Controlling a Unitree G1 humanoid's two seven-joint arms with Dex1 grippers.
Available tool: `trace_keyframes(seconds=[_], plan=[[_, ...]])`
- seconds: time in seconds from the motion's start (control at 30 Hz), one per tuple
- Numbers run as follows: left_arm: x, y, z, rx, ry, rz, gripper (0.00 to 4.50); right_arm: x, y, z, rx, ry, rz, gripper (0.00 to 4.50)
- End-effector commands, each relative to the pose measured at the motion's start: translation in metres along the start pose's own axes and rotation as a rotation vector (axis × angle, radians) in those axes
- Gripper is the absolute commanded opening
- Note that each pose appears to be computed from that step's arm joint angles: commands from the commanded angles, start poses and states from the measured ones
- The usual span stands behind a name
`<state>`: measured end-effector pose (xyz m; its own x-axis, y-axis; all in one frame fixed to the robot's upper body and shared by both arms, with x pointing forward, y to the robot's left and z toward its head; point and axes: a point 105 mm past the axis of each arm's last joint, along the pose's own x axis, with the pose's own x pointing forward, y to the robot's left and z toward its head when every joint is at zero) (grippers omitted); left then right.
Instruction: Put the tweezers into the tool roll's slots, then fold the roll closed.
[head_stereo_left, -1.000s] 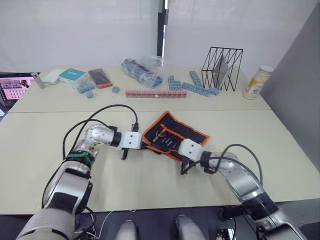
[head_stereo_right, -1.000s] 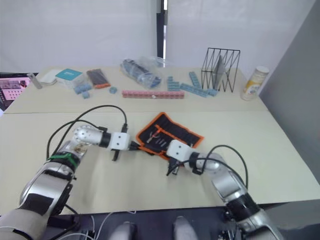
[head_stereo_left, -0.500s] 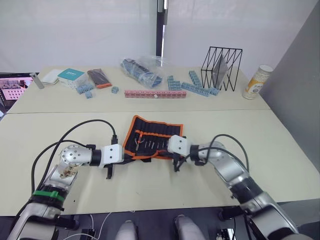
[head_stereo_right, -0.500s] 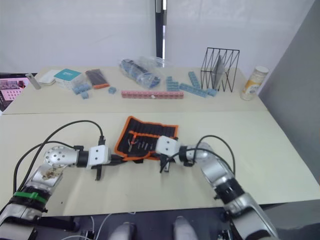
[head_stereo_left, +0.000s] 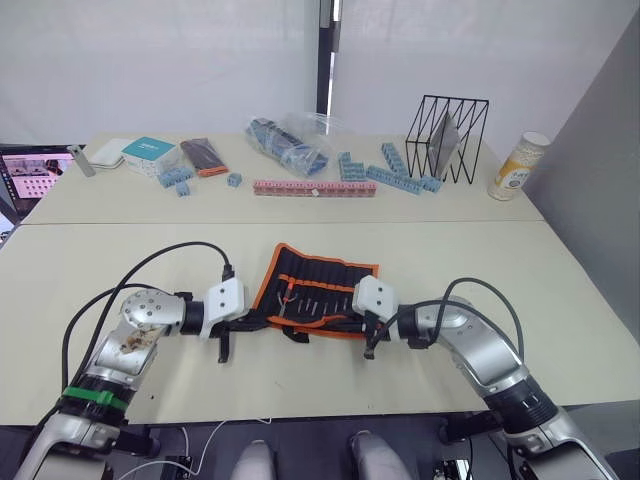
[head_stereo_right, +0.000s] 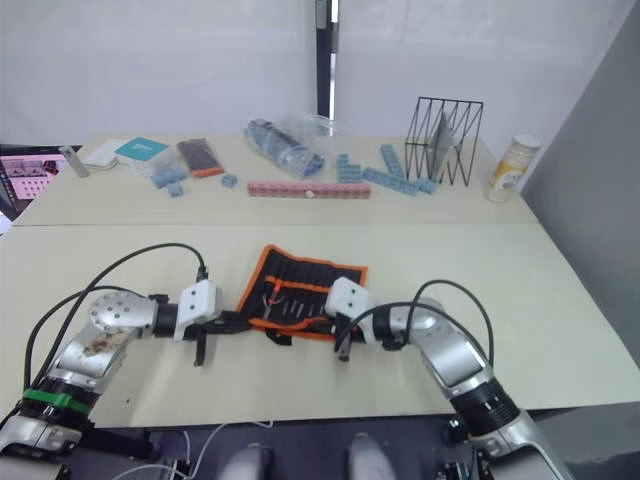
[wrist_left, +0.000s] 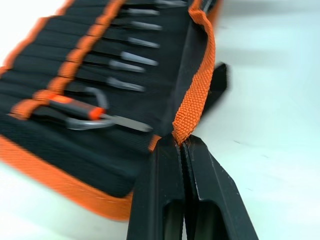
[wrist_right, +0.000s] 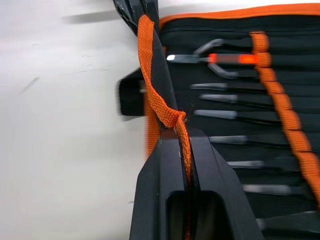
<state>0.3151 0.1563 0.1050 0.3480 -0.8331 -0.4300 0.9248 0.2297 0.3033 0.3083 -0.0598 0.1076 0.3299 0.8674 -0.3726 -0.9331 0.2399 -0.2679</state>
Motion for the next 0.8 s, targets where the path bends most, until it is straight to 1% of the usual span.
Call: trace_keyframes(seconds=[0.03, 0.1, 0.23, 0.3, 0.4, 0.43, 0.47, 0.5, 0.53, 0.57, 0.63, 0.67, 0.7, 0.73, 0.8], plan=[[-0.005, 0.018, 0.005, -0.08, -0.029, 0.073, 0.03, -0.014, -0.017, -0.01, -0.011, 0.043, -0.076, 0.0], [-0.003, 0.022, 0.006, -0.108, -0.026, 0.073, 0.03, -0.016, -0.019, -0.012, -0.013, 0.05, -0.085, 0.0], [0.002, 0.026, -0.002, -0.175, 0.017, 0.068, 0.03, -0.017, -0.028, -0.016, -0.024, 0.064, -0.122, 0.0], [0.008, 0.03, 0.0, -0.264, -0.024, 0.076, 0.03, -0.016, -0.034, -0.018, -0.036, 0.076, -0.155, 0.0], [0.019, 0.033, -0.013, -0.306, 0.058, 0.076, 0.03, -0.015, -0.041, -0.024, 0.006, 0.081, -0.19, 0.0], [0.02, 0.033, -0.013, -0.316, 0.064, 0.071, 0.03, -0.015, -0.042, -0.024, 0.019, 0.077, -0.195, 0.0], [0.021, 0.034, -0.012, -0.319, 0.061, 0.071, 0.0, -0.016, -0.043, -0.024, 0.029, 0.07, -0.2, 0.59], [0.021, 0.036, -0.011, -0.318, 0.058, 0.073, 0.0, -0.016, -0.044, -0.023, 0.036, 0.065, -0.202, 0.81], [0.02, 0.039, -0.008, -0.321, 0.049, 0.084, 0.62, -0.018, -0.046, -0.022, 0.038, 0.056, -0.216, 1.16], [0.018, 0.043, -0.006, -0.32, 0.04, 0.097, 0.88, -0.02, -0.049, -0.021, 0.035, 0.044, -0.238, 1.49], [0.014, 0.052, 0.001, -0.305, 0.009, 0.138, 1.57, -0.026, -0.056, -0.015, 0.051, 0.004, -0.277, 2.19], [0.011, 0.055, 0.012, -0.259, -0.047, 0.142, 1.84, -0.029, -0.057, -0.01, 0.071, -0.025, -0.281, 2.47], [0.009, 0.056, 0.026, -0.244, -0.124, 0.138, 2.29, -0.033, -0.057, -0.006, 0.097, -0.06, -0.284, 2.93], [0.006, 0.058, 0.037, -0.243, -0.185, 0.139, 2.51, -0.037, -0.058, -0.002, 0.115, -0.085, -0.285, 3.16], [0.0, 0.062, 0.055, -0.186, -0.26, 0.164, 3.24, -0.045, -0.059, 0.004, 0.14, -0.135, -0.295, 3.95]])
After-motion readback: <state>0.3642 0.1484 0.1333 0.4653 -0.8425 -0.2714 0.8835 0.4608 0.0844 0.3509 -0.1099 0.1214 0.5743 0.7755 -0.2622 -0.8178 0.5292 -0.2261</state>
